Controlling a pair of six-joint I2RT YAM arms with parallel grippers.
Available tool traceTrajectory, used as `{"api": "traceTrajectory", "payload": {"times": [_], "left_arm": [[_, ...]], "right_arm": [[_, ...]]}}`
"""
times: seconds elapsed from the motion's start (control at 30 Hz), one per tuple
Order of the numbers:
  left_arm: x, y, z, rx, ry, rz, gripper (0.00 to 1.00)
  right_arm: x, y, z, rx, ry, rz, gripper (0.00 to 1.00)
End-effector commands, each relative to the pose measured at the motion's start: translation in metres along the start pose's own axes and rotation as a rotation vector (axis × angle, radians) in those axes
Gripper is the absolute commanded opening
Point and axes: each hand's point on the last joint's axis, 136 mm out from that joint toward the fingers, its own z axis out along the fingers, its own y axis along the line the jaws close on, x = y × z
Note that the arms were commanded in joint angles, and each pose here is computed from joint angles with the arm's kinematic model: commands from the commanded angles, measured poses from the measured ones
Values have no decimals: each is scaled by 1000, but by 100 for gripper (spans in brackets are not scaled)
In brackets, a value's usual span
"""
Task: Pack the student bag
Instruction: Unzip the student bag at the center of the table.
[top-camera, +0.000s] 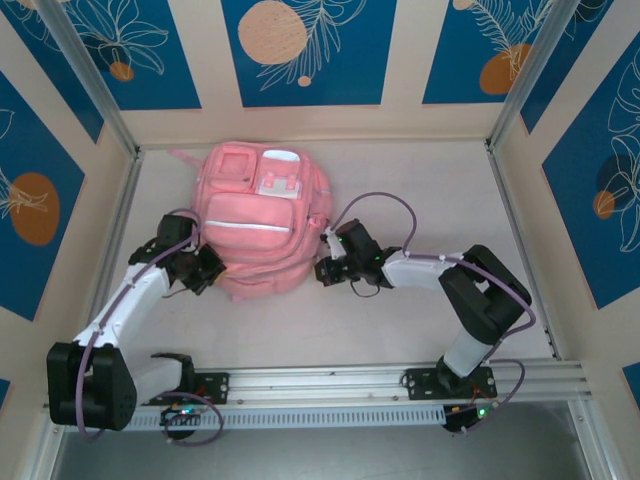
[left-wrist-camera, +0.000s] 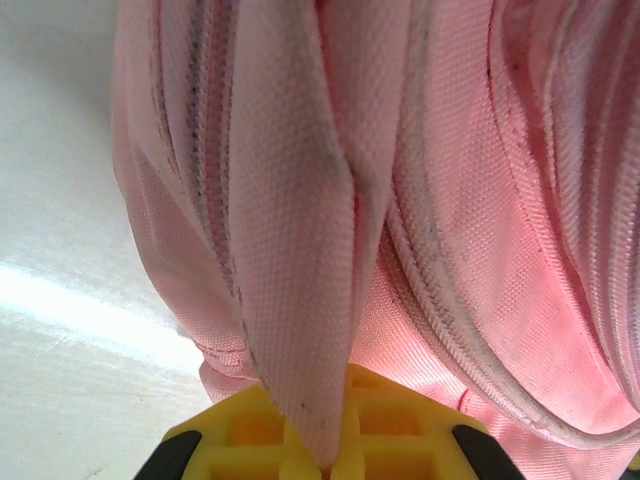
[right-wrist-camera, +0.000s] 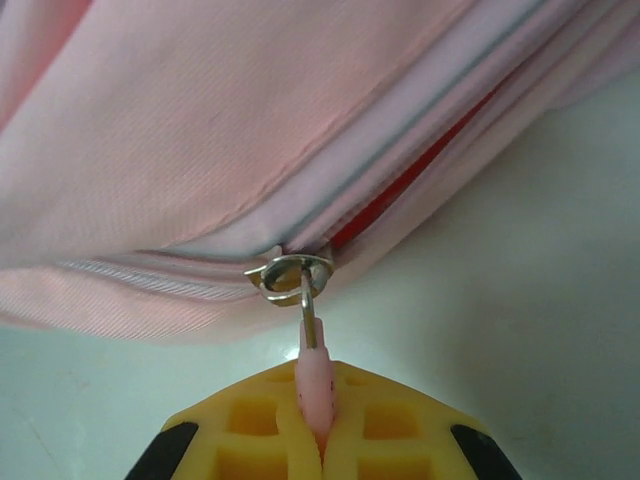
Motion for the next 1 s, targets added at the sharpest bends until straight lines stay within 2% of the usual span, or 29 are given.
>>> {"api": "traceTrajectory", "payload": {"times": [0.0, 0.17, 0.3, 0.43, 0.6, 0.87, 0.97], "left_arm": [[-14, 7, -15, -43, -71, 14, 0], [-17, 11, -18, -50, -84, 7, 0], [-21, 11, -21, -47, -90, 8, 0], [-25, 13, -23, -59, -105, 18, 0], [-26, 20, -24, -73, -132, 11, 0], [-29, 20, -25, -79, -136, 23, 0], [-28, 21, -24, -83, -132, 25, 0]], "right_arm": [[-14, -19, -1, 32, -25, 63, 0], [-32, -31, 4, 40, -28, 96, 0], [-24, -30, 5, 19, -5, 90, 0], [-15, -40, 1, 57, -9, 65, 0], [-26, -51, -1, 81, -18, 77, 0], [-57, -77, 5, 129, -61, 207, 5], [-65, -84, 3, 86, -87, 284, 4]]}}
